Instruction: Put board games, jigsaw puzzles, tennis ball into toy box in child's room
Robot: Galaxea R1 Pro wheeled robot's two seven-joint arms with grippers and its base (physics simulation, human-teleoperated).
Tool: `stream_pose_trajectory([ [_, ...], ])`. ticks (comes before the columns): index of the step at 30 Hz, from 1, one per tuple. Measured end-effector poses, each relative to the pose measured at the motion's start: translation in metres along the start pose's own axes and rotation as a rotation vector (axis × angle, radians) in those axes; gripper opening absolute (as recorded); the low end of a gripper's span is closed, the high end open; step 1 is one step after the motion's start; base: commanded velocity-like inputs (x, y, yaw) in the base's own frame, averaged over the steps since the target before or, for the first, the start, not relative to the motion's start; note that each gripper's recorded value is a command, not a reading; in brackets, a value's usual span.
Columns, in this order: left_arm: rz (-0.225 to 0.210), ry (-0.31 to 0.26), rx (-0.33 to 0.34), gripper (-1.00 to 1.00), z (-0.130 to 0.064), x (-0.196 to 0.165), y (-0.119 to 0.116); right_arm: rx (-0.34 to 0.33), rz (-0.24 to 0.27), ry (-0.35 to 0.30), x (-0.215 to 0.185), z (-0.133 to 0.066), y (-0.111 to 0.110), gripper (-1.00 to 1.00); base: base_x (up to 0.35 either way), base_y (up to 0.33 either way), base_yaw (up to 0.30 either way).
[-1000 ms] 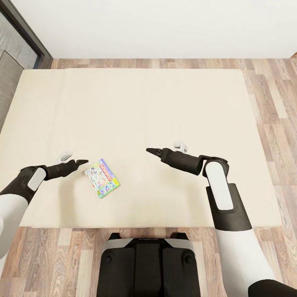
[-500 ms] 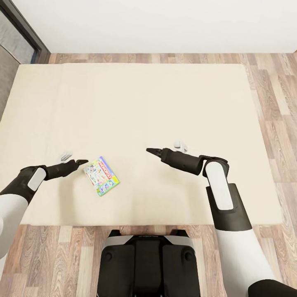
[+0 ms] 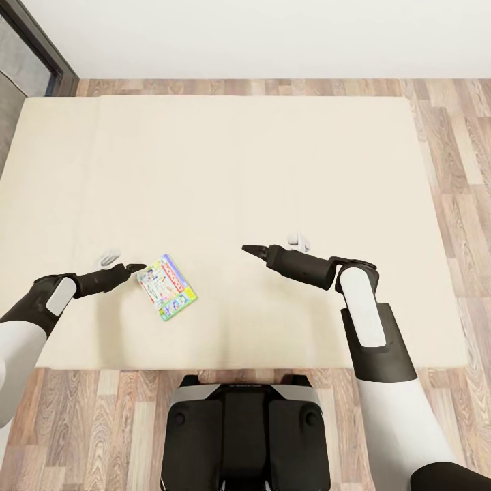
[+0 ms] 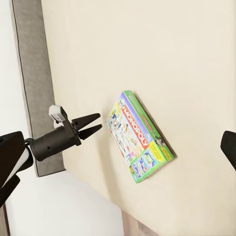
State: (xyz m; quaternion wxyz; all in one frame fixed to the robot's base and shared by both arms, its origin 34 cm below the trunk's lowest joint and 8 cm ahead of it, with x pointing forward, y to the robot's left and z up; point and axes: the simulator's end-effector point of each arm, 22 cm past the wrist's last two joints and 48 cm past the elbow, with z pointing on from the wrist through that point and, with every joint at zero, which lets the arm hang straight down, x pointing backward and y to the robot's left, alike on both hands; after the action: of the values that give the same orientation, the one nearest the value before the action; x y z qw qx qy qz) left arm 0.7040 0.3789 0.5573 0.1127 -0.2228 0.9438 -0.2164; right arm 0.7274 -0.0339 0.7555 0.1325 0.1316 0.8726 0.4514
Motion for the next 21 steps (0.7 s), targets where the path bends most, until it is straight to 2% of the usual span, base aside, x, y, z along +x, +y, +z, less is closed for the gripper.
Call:
stream_pose_trajectory([
  [11, -0.007, 0.014, -0.005, 1.00, 0.007, 0.009, 0.007, 0.007, 0.014, 0.010, 0.006, 0.005, -0.010, 1.00, 0.000, -0.004, 0.000],
  [21, -0.013, 0.027, -0.010, 1.00, 0.014, 0.016, 0.013, 0.013, 0.026, 0.019, 0.011, 0.009, -0.019, 1.00, 0.042, -0.105, 0.000],
])
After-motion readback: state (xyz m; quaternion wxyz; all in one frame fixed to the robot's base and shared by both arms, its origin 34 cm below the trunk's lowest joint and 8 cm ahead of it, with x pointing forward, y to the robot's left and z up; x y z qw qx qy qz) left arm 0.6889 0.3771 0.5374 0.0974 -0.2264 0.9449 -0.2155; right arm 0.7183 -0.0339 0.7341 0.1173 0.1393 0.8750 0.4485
